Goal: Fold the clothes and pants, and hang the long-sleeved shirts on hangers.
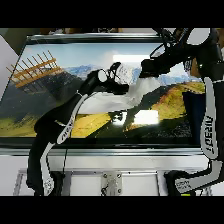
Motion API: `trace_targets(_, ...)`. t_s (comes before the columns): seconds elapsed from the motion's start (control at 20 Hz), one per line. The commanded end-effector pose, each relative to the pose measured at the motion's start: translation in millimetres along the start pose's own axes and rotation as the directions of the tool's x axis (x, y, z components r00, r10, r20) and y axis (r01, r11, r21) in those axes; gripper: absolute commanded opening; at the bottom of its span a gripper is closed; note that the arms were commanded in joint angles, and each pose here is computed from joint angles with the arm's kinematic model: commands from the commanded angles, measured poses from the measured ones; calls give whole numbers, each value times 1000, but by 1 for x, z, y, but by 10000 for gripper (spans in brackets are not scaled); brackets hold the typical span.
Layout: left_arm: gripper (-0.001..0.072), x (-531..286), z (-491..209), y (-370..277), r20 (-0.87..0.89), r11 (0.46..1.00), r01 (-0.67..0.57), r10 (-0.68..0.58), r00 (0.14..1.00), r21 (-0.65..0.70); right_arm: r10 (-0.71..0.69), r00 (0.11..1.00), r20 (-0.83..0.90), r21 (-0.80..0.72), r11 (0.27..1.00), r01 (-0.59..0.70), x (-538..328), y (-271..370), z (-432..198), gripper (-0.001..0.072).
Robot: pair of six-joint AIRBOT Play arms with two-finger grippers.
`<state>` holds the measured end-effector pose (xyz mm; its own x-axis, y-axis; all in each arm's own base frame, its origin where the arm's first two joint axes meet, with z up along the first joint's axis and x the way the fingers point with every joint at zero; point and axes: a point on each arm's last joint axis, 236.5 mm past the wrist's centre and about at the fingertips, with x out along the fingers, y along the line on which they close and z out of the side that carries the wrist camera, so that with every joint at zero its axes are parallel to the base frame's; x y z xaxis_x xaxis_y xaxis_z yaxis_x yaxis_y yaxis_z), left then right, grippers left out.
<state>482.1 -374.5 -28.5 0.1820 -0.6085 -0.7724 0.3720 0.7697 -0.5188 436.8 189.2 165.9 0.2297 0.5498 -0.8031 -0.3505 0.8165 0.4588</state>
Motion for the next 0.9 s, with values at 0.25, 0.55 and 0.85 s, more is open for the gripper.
trace_targets(0.25, 7, -147, 45, 68, 126, 998, -60, 63, 990, -27, 204, 975, 91, -147, 971, -189, 40, 73, 30, 12)
trace_targets(0.55, 7, -262, 73, 100, 320, 989, -117, 139, 937, -87, 433, 896, 98, -229, 886, -403, 121, 149, 41, 12)
trace_targets(0.85, 7, -335, 68, 115, 397, 980, -156, 195, 897, -127, 473, 874, 116, -207, 872, -444, 217, 194, 29, 12)
